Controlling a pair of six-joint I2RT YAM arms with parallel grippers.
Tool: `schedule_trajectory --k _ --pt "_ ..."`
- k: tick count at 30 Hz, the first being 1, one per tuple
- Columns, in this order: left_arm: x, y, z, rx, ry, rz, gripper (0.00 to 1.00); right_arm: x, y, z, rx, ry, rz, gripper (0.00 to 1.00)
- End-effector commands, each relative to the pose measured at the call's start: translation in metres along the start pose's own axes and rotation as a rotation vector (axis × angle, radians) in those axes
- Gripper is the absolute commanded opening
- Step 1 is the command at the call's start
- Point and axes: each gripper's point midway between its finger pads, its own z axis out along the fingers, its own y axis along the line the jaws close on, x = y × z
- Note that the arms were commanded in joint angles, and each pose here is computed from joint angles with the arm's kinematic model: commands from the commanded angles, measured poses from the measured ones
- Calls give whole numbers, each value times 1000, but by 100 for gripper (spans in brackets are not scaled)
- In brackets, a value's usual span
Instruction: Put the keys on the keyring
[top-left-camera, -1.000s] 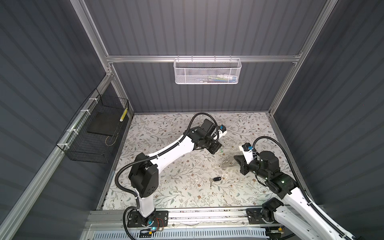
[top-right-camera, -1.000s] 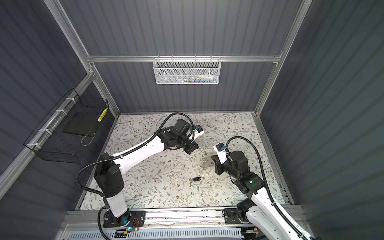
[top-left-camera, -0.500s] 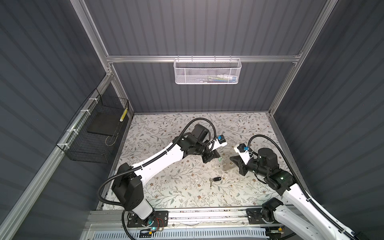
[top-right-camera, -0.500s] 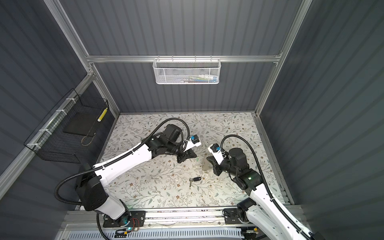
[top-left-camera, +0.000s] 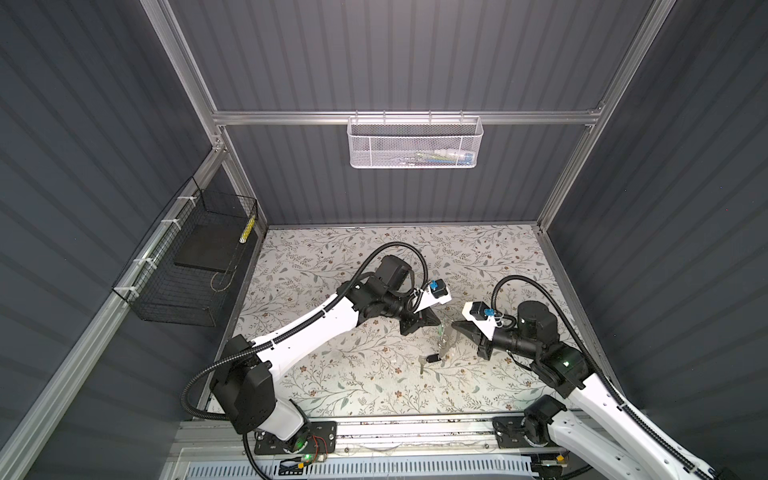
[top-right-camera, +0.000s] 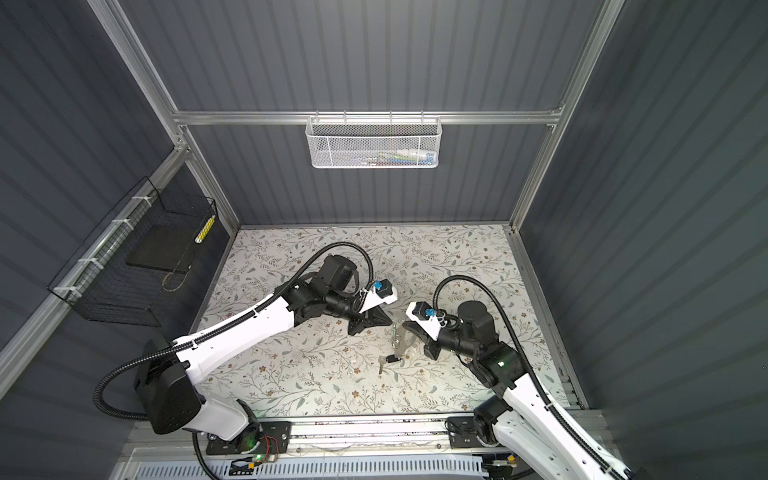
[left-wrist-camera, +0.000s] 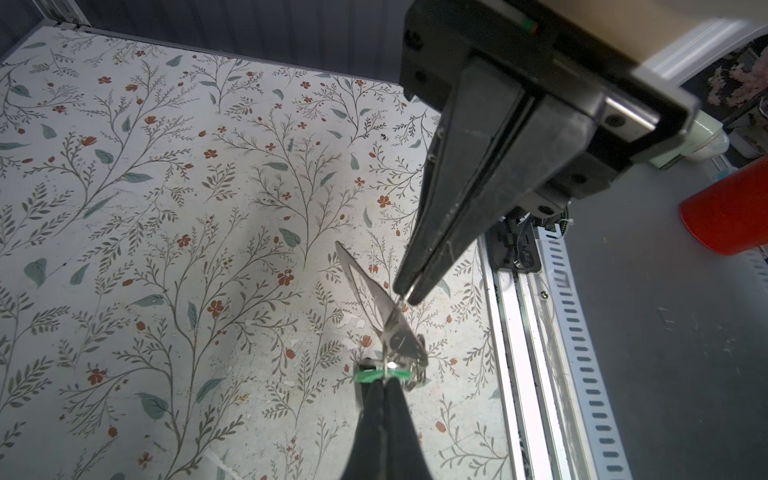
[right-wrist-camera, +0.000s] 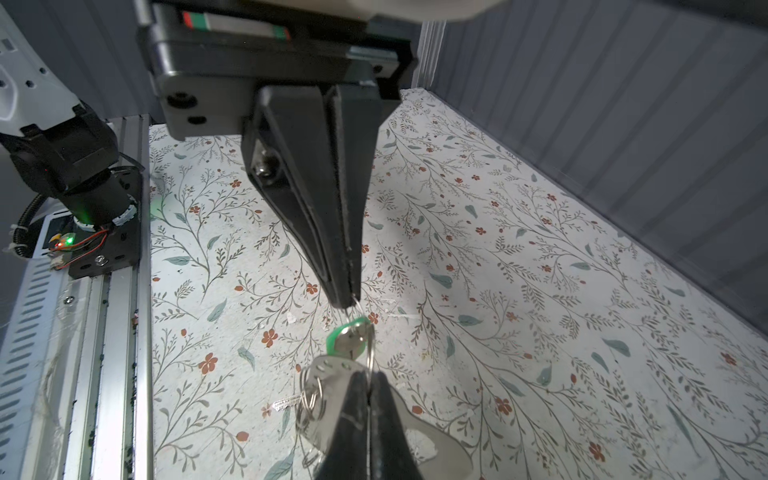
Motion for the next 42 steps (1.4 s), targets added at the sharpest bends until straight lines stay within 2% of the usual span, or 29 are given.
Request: schedule_trajectory --k 1,10,15,24,33,42 --pt "-9 -8 -7 29 -45 0 0 -3 1 0 15 -21 -72 0" --pt "-5 -16 -15 32 -33 -2 0 -4 -4 -4 72 -56 -126 0" --pt "-6 -22 -15 75 -21 -46 0 -5 -3 -6 89 -82 -150 0" --pt "-14 -23 -8 124 -54 -87 0 -7 3 -4 71 -110 -179 0" --pt "-19 -20 -6 124 -79 -85 0 -5 8 -1 51 -109 -184 0" --pt "-13 -15 -4 97 -55 -110 0 -5 11 0 34 -119 -187 0"
